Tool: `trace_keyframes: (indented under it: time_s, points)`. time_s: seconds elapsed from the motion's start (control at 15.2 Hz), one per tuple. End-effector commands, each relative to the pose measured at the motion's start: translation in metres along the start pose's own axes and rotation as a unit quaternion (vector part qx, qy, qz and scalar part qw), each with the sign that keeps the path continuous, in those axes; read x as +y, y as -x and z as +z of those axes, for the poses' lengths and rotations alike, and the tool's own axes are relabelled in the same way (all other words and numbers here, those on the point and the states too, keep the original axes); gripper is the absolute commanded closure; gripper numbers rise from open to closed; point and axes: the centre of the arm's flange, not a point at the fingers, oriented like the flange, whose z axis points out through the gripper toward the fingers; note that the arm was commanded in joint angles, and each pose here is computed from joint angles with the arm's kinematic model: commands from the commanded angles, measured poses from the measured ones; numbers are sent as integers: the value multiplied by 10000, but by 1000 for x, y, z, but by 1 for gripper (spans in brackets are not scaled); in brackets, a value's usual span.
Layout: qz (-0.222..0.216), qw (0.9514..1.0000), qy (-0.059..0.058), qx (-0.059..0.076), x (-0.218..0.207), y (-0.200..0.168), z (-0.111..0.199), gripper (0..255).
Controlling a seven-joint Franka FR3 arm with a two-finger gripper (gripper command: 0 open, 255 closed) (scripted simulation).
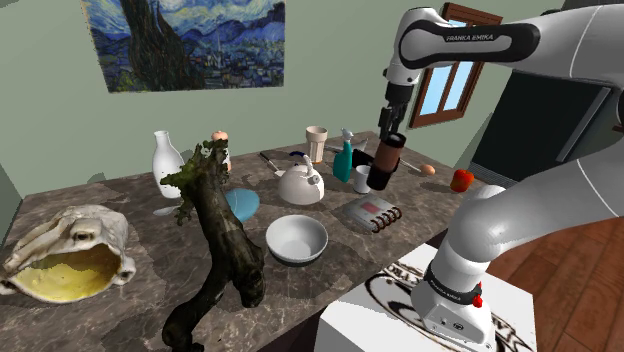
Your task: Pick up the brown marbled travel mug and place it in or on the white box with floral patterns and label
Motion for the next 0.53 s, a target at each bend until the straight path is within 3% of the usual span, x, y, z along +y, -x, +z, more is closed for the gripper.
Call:
trace_keyframes:
  time_s: [0.0,0.46]
  points:
    - [0,10000,2,8,-1,0,11,255]
    - [0,10000,2,8,-1,0,48,255]
